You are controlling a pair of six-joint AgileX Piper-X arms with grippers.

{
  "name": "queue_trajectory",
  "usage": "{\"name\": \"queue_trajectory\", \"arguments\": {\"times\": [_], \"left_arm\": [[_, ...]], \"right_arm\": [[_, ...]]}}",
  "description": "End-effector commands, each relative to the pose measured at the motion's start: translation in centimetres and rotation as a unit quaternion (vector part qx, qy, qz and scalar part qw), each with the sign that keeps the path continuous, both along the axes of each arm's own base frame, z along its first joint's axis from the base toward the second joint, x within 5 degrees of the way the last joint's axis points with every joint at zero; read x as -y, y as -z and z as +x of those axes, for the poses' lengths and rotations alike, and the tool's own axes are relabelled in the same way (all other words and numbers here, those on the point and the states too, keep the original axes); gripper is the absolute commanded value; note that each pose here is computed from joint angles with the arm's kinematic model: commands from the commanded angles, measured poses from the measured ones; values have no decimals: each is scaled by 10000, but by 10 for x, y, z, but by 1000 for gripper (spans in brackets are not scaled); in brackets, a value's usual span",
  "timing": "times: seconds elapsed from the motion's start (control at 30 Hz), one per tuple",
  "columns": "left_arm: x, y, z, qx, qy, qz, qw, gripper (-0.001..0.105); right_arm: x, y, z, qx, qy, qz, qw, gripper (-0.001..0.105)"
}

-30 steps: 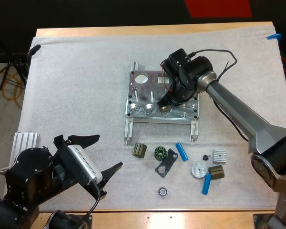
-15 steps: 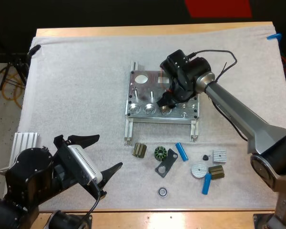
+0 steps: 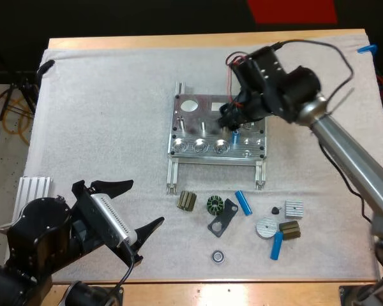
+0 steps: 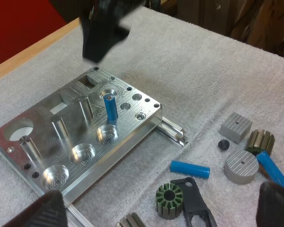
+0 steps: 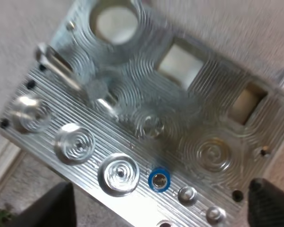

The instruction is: Load cells from left to right

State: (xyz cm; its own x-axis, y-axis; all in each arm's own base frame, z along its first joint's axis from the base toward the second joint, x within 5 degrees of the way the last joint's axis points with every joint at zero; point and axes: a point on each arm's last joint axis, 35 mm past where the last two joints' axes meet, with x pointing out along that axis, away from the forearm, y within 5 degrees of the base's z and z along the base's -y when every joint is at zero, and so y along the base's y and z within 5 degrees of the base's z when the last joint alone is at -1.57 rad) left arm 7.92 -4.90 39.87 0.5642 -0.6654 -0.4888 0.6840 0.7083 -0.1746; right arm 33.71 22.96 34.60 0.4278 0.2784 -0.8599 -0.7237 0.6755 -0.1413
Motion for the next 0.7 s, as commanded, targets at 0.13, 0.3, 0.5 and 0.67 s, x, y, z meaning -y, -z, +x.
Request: {"name": "queue_trajectory", "arguments": {"times": [0.13, 0.3, 0.5, 0.67], "left_arm": [[0, -2, -1, 31, 16, -90, 10000, 78], [0, -2, -1, 10, 30, -101, 9999, 78], [2, -1, 2, -68, 178, -152, 9997, 78], [6, 2, 10, -208, 180, -86, 9996, 78]], "right_arm": [[17, -53, -26, 548, -80, 391, 9977, 51], [31, -82, -46, 847, -80, 592, 9946, 51], [49, -109, -73, 1071, -81, 742, 9914, 51], [65, -116, -99, 1084, -218, 957, 9893, 51]]}}
